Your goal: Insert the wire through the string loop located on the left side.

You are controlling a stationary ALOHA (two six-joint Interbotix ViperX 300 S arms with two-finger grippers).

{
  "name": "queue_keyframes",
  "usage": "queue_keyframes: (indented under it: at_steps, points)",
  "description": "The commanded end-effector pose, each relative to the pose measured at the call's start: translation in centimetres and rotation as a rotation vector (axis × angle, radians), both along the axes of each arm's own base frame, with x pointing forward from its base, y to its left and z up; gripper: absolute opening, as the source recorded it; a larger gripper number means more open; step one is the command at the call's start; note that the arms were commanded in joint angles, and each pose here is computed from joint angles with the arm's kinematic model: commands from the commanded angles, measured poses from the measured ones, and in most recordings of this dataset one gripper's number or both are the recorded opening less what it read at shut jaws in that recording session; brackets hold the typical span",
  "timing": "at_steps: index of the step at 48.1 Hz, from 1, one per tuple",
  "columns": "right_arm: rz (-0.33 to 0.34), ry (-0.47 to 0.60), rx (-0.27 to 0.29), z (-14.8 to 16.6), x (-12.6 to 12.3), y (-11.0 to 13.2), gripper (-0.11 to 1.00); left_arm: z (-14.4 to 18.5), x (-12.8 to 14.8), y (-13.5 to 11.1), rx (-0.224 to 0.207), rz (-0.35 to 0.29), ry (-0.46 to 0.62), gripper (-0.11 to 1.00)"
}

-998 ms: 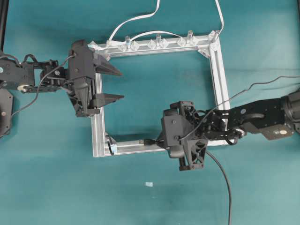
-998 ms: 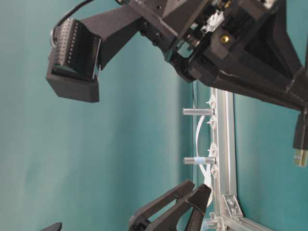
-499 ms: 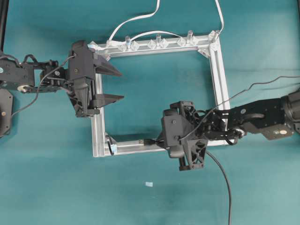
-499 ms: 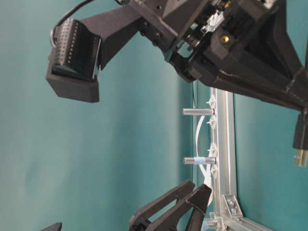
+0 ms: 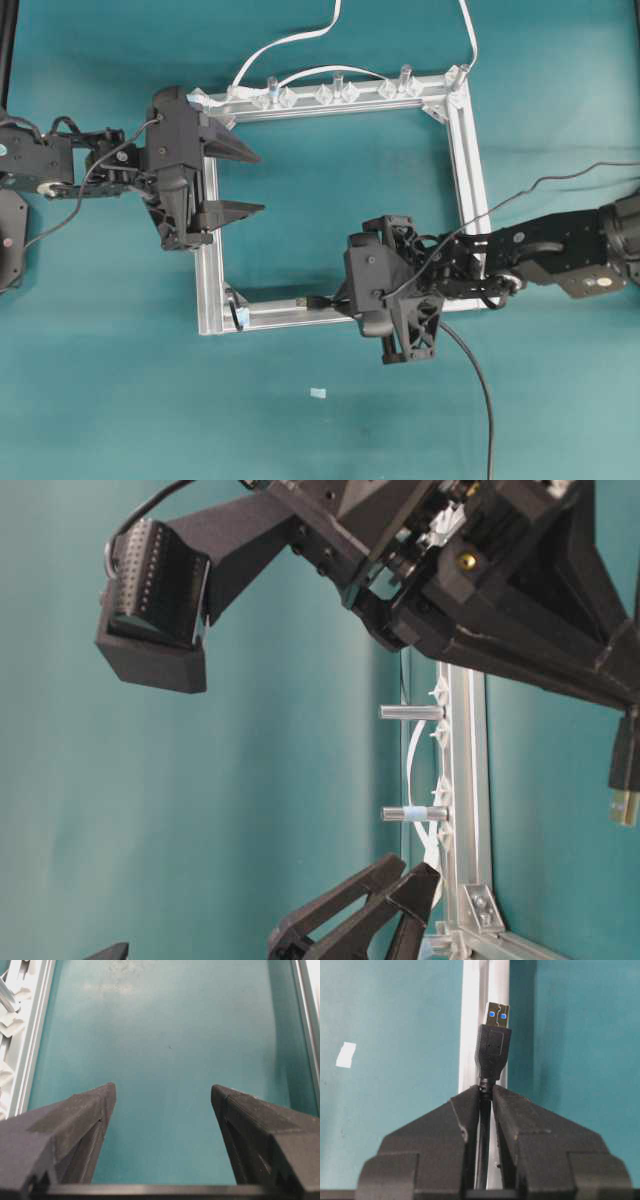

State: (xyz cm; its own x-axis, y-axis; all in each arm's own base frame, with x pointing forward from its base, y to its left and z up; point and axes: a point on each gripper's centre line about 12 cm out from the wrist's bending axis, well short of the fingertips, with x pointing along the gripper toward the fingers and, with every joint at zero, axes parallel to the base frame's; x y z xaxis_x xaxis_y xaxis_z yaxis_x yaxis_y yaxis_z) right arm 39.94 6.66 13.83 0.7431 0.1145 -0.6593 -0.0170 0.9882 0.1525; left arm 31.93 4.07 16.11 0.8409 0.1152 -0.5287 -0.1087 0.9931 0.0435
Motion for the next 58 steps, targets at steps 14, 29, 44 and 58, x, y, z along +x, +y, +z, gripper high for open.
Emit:
queue_keyframes:
  at_steps: [14, 29, 44, 58]
  points:
    - [-0.003, -0.036, 0.004, 1.2, 0.6, 0.0, 0.13, 0.9, 0.2, -0.4, 0.005, -0.013, -0.03, 0.8]
    - [-0.001, -0.045, 0.004, 1.5, 0.9, 0.1, 0.13, 0.6, 0.0, -0.7, 0.001, -0.022, -0.008, 0.8]
    - [0.015, -0.039, 0.011, 1.3, 2.9, 0.6, 0.13, 0.8, -2.5, -1.5, -0.006, -0.042, 0.033, 0.8]
    - [0.024, -0.057, 0.009, 1.4, 5.0, 1.0, 0.13, 1.0, -5.6, -3.3, -0.016, -0.103, 0.092, 0.8]
